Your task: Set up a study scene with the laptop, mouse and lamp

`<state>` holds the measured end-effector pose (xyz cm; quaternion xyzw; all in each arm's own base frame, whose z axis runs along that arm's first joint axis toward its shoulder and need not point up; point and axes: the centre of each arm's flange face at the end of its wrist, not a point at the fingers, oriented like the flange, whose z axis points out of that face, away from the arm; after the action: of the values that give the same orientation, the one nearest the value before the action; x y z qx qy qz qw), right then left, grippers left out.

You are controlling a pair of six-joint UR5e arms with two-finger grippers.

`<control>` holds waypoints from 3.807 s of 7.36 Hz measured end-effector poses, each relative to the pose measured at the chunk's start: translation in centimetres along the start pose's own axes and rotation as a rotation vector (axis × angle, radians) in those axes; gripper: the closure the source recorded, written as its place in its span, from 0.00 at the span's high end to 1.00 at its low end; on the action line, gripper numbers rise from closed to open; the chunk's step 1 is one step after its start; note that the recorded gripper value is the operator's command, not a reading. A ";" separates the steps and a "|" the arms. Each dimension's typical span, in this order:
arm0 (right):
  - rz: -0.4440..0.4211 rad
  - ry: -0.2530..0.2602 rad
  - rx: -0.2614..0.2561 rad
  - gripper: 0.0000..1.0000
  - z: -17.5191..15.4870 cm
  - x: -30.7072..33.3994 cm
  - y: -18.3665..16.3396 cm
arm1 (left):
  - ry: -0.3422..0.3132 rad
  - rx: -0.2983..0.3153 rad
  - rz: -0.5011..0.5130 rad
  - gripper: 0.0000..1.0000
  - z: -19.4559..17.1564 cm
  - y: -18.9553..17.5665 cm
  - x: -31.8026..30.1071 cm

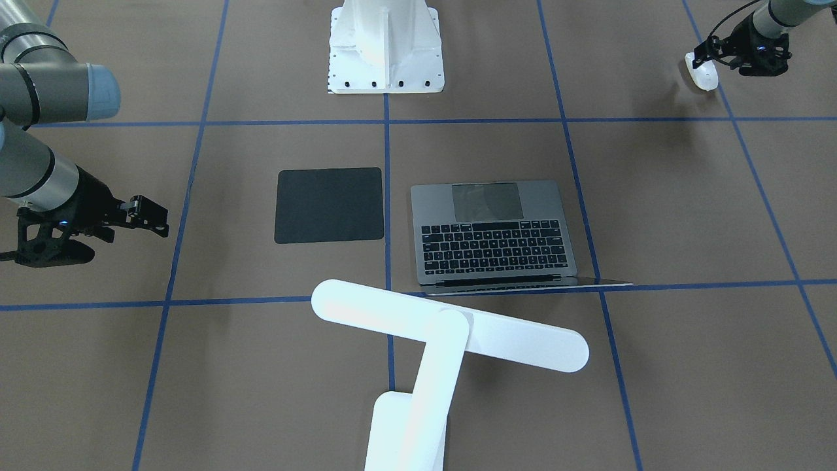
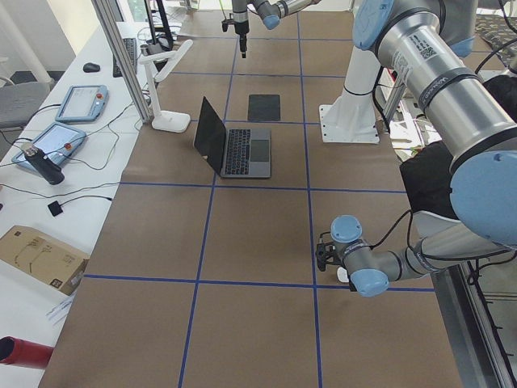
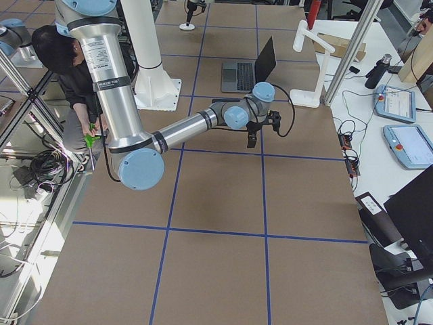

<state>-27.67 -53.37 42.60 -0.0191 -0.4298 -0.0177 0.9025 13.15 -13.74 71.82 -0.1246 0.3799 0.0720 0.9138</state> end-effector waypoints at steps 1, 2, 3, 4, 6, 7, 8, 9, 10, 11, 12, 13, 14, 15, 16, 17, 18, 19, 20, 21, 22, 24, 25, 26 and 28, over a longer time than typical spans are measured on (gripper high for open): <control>0.000 0.002 0.000 1.00 0.1 0.0 0.0 | 0.004 -0.003 -0.002 1.00 0.4 -0.2 0.6; -0.001 0.004 -0.002 1.00 0.3 0.0 0.0 | 0.001 -0.003 -0.001 1.00 0.7 -0.3 1.0; -0.001 0.005 -0.004 1.00 0.4 0.0 0.0 | -0.003 -0.004 0.000 1.00 0.9 -0.3 1.1; -0.001 0.007 -0.007 1.00 0.6 0.0 0.1 | -0.006 -0.005 0.000 0.99 1.0 -0.3 1.0; -0.003 0.016 -0.002 1.00 0.8 0.1 0.1 | -0.010 -0.008 0.001 0.99 1.1 -0.2 1.0; -0.004 0.019 0.000 1.00 0.9 0.0 0.1 | -0.013 -0.012 0.002 0.99 1.2 -0.2 0.9; -0.004 0.021 0.001 1.00 0.9 0.0 0.1 | -0.016 -0.015 0.003 0.99 1.3 -0.1 0.8; -0.004 0.022 0.001 1.00 0.9 0.0 0.1 | -0.017 -0.016 0.003 0.99 1.4 -0.1 0.7; -0.004 0.022 0.001 1.00 0.9 0.0 0.1 | -0.018 -0.017 0.003 0.95 1.4 -0.1 0.7; -0.005 0.022 0.001 1.00 0.9 0.0 0.1 | -0.017 -0.018 0.003 0.90 1.5 -0.1 0.7; -0.005 0.022 0.001 1.00 0.9 0.0 0.1 | -0.018 -0.018 0.003 0.82 1.5 -0.1 0.6; -0.006 0.021 0.002 1.00 0.8 0.0 0.1 | -0.019 -0.019 0.002 0.77 1.5 -0.1 0.6; -0.006 0.021 0.003 1.00 0.8 0.0 0.1 | -0.020 -0.019 0.001 0.71 1.5 -0.1 0.5; -0.006 0.020 0.004 1.00 0.8 -0.1 0.1 | -0.021 -0.019 0.000 0.66 1.6 -0.1 0.4; -0.006 0.020 0.004 1.00 0.7 -0.1 0.1 | -0.022 -0.019 0.000 0.59 1.6 -0.1 0.4; -0.006 0.020 0.005 1.00 0.7 -0.1 0.1 | -0.020 -0.019 0.000 0.48 1.5 -0.1 0.4; -0.006 0.020 0.005 1.00 0.6 0.0 0.1 | -0.018 -0.017 -0.001 0.45 1.5 -0.1 0.3; -0.006 0.019 0.005 1.00 0.6 -0.1 0.1 | -0.014 -0.015 -0.001 0.45 1.4 -0.1 0.4; -0.007 0.018 0.006 1.00 0.6 -0.1 0.2 | -0.006 -0.011 -0.002 0.45 1.1 -0.1 0.8; -0.007 0.018 0.005 1.00 0.6 -0.1 0.2 | 0.014 -0.007 -0.016 0.45 0.7 -0.2 1.8; -0.007 0.016 0.004 1.00 0.5 -0.1 0.2 | 0.045 -0.004 -0.040 0.45 0.1 -0.3 3.5; -0.007 0.013 0.000 1.00 0.6 -0.2 0.2 | 0.126 -0.016 -0.082 0.45 -1.4 -0.6 8.3; -0.008 0.010 -0.002 1.00 0.6 -0.2 0.2 | 0.156 -0.035 -0.115 0.45 -1.8 -1.0 11.0; -0.008 0.008 -0.003 1.00 0.5 -0.3 0.3 | 0.169 -0.055 -0.151 0.45 -2.2 -1.6 14.0; -0.007 0.009 -0.003 1.00 0.6 -0.2 0.3 | 0.178 -0.048 -0.200 0.45 -4.5 -3.7 21.8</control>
<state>-28.21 -53.03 42.80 -0.0190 -0.4257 -0.0215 0.9044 26.22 -17.74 53.89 -0.1895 0.4432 -0.0216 0.8759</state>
